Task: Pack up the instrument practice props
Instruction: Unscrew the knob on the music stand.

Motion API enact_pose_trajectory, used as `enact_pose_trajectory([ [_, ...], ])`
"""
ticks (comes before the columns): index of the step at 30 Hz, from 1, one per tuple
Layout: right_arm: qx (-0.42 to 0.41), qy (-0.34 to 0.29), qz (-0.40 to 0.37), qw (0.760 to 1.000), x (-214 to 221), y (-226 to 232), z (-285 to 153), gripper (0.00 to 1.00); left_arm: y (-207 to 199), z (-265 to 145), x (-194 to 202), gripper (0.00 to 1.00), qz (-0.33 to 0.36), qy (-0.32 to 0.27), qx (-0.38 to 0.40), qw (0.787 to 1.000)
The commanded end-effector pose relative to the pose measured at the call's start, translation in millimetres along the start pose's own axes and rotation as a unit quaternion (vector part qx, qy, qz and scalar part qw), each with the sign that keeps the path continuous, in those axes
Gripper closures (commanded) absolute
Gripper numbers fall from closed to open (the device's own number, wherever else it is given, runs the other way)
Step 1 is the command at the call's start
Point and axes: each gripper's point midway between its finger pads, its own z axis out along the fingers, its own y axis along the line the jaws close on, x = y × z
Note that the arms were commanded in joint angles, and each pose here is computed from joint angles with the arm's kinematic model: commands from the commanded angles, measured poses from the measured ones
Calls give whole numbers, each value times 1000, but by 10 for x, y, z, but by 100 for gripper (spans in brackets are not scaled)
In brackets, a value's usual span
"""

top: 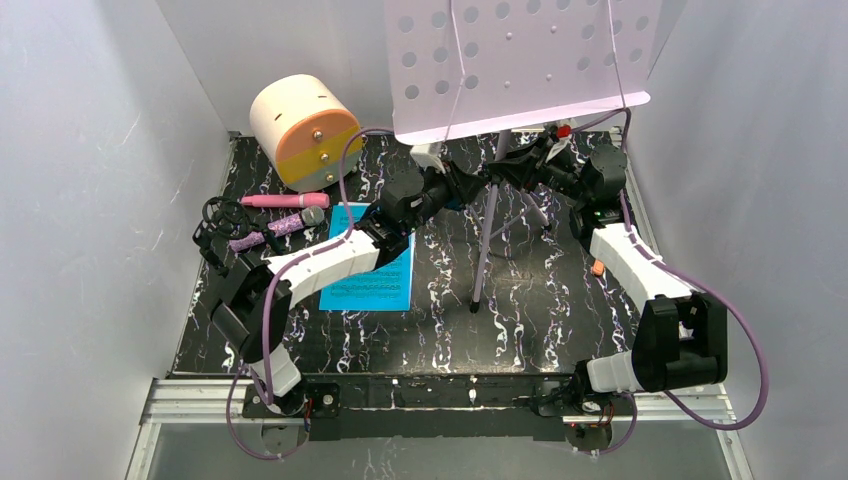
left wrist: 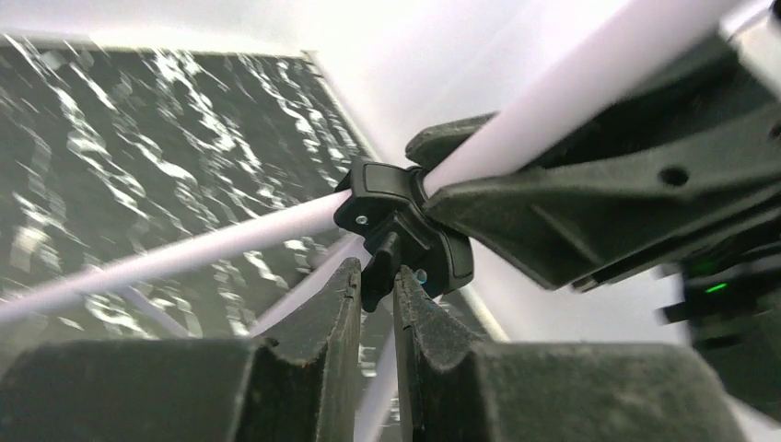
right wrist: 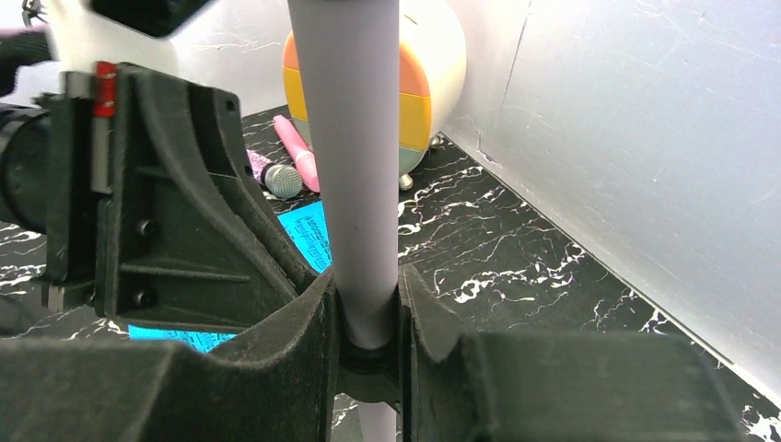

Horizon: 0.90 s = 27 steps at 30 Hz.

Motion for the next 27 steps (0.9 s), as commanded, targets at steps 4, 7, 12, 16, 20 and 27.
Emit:
enact_pose_trajectory([
  [4,40,45,83,995,408,-126,12,99,-100,-131,-32,86,-351,5,16,936],
  [7,40,49,89,994,441,-117,48,99,-133,-202,-160,77,-360,-3,32,933],
  [12,47,45,92,994,432,-122,93,99,33,-420,-482,45,-302,-48,25,952],
  [16,46,43,96,993,426,-96,137,99,135,-550,-736,25,-207,-80,23,975],
  [20,41,46,104,993,458,-53,158,99,92,-521,-860,13,-94,-82,47,991],
  [27,40,49,108,992,483,-9,140,99,-151,-309,-901,3,11,-63,152,986],
])
